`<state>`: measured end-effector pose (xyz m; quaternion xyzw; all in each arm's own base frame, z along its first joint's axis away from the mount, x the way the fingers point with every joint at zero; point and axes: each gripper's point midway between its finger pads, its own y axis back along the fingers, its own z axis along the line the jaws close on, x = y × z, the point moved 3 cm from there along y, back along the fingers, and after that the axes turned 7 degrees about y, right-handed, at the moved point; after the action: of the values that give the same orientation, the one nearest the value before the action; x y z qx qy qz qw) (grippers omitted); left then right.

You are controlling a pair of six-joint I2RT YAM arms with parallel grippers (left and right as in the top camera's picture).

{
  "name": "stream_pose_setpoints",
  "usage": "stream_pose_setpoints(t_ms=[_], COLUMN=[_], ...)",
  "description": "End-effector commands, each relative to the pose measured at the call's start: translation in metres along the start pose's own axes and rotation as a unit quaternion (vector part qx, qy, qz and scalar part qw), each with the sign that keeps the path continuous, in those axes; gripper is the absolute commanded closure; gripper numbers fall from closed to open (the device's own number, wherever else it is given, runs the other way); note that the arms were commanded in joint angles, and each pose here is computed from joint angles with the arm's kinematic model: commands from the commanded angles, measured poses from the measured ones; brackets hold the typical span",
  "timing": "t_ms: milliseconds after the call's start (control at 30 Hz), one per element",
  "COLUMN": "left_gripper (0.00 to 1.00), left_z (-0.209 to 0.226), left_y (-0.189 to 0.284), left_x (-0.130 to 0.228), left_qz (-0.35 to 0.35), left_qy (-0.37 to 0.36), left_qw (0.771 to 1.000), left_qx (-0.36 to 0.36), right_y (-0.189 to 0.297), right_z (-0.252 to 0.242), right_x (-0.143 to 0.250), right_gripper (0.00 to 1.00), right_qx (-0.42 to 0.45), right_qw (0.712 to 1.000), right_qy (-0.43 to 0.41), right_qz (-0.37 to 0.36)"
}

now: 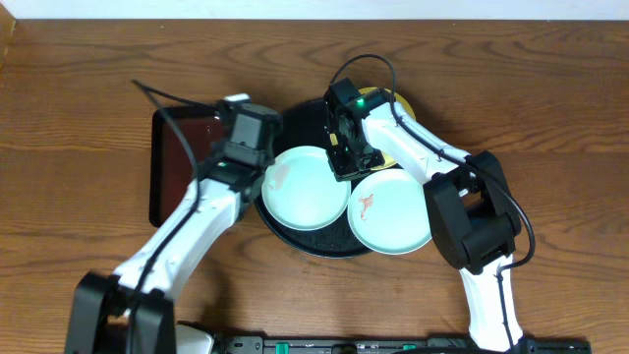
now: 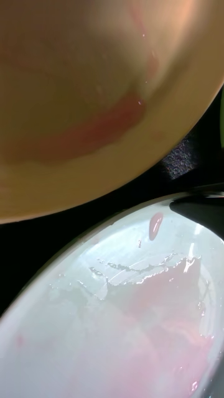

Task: Clean dirty plates on tray and stack at the side
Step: 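Move the sponge with the left gripper over the dark red tray, then grasp the cleaned pale green plate with the right gripper and lift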

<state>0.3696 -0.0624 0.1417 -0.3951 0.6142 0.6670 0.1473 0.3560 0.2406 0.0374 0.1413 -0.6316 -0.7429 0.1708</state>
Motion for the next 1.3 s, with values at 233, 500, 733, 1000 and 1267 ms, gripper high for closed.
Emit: stream_pose_setpoints(t_ms=[233,500,733,1000,1267], left_gripper=[0.92,0.85,0.31,0.24,0.23], left_z=[0.077,0.100,0.100,0.103,0.103], left_y=[-0.024,-0.066,-0.071,-0.071,-0.071], left_x=[-0.024,0.012,0.014,0.014,0.014], left_qz=[0.065,0.147,0.148,0.145,0.145], left_qy=[0.126,0.156,0.156,0.155,0.155], left_qw=[0.989,0.976,0.976,0.977,0.977], left_qx=[0.047,0.030,0.029,0.020,0.020], right_y=[0.006,0.030,0.065,0.131,0.217], right_z=[-0.011,0.000,0.012,0.000,0.013], right_x=[-0.002,-0.022,-0.038,-0.047,-0.041], right_gripper=[0.99,0.99,0.99,0.99,0.99], right_qx=[0.026,0.017,0.037,0.209,0.405], right_qw=[1.000,0.999,0.995,0.966,0.881], right_qy=[0.000,0.010,0.045,0.068,0.101], right_qz=[-0.008,-0.045,-0.077,-0.133,-0.223])
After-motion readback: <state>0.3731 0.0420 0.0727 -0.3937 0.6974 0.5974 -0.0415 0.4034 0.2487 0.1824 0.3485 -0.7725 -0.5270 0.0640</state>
